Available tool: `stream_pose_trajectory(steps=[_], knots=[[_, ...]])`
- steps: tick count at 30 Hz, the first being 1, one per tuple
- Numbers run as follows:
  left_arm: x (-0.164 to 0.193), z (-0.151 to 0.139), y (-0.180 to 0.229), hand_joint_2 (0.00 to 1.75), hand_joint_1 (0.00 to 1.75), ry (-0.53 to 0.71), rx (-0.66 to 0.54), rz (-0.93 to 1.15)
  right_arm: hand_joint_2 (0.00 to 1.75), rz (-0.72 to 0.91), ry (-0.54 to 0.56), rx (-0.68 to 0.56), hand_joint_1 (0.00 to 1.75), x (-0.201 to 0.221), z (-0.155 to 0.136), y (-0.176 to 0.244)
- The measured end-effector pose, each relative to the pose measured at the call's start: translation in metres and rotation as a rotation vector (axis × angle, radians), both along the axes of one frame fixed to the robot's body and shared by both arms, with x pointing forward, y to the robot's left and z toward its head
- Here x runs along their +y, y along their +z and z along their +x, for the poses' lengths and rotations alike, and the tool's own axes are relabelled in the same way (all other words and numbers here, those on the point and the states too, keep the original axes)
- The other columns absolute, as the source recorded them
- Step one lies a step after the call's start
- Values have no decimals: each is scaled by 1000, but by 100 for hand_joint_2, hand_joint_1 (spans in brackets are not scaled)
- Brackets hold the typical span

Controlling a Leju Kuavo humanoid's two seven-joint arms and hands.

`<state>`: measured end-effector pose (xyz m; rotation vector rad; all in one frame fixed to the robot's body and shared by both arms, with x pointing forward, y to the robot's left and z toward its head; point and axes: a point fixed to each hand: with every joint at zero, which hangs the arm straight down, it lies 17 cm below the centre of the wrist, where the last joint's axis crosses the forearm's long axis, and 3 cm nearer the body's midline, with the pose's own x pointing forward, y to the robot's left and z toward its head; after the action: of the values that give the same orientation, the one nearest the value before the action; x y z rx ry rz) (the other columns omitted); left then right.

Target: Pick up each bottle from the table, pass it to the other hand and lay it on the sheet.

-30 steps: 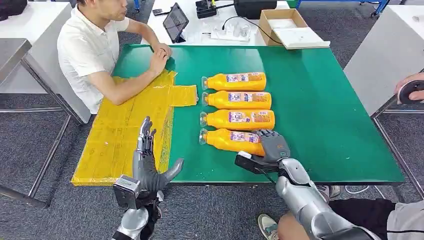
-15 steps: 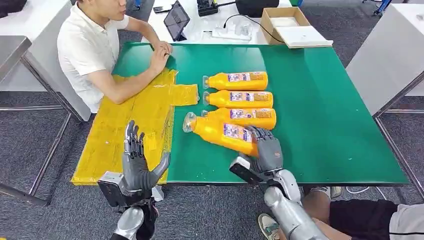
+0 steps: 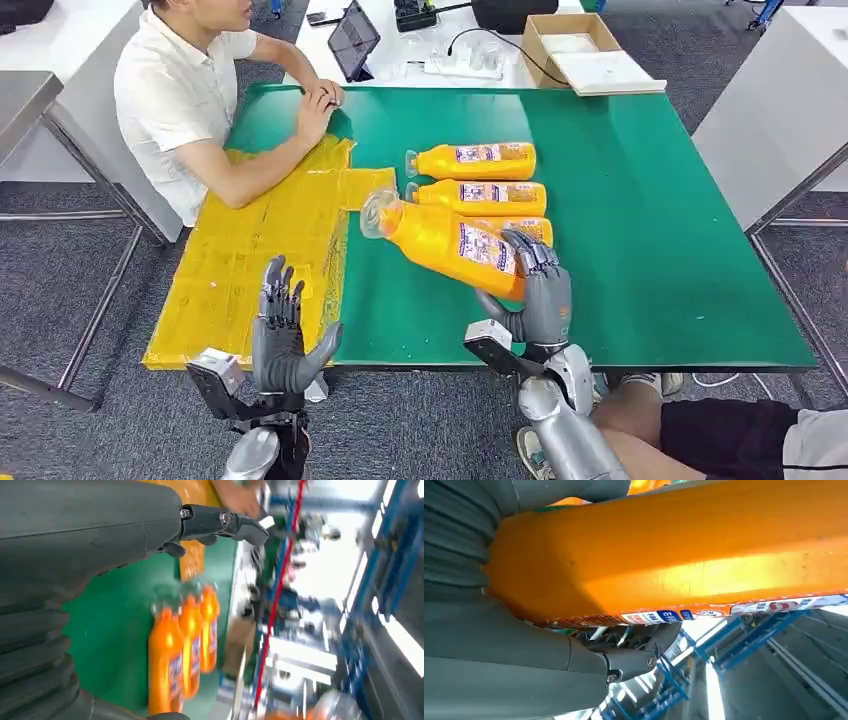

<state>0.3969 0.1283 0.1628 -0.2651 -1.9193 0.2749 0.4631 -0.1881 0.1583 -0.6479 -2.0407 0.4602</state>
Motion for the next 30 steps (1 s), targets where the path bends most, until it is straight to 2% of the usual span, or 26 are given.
stream_pose_trajectory(steps=[6, 16, 30], knots=[[-28, -4, 7, 175, 0, -115, -11, -26, 175, -8, 171, 37, 175, 64, -15, -14], [-40, 4, 10, 175, 0, -171, 11, -70, 175, 27, 291, 107, 175, 119, -31, -35], [-42, 10, 7, 175, 0, -179, 29, -98, 175, 31, 357, 155, 175, 148, -41, -49]])
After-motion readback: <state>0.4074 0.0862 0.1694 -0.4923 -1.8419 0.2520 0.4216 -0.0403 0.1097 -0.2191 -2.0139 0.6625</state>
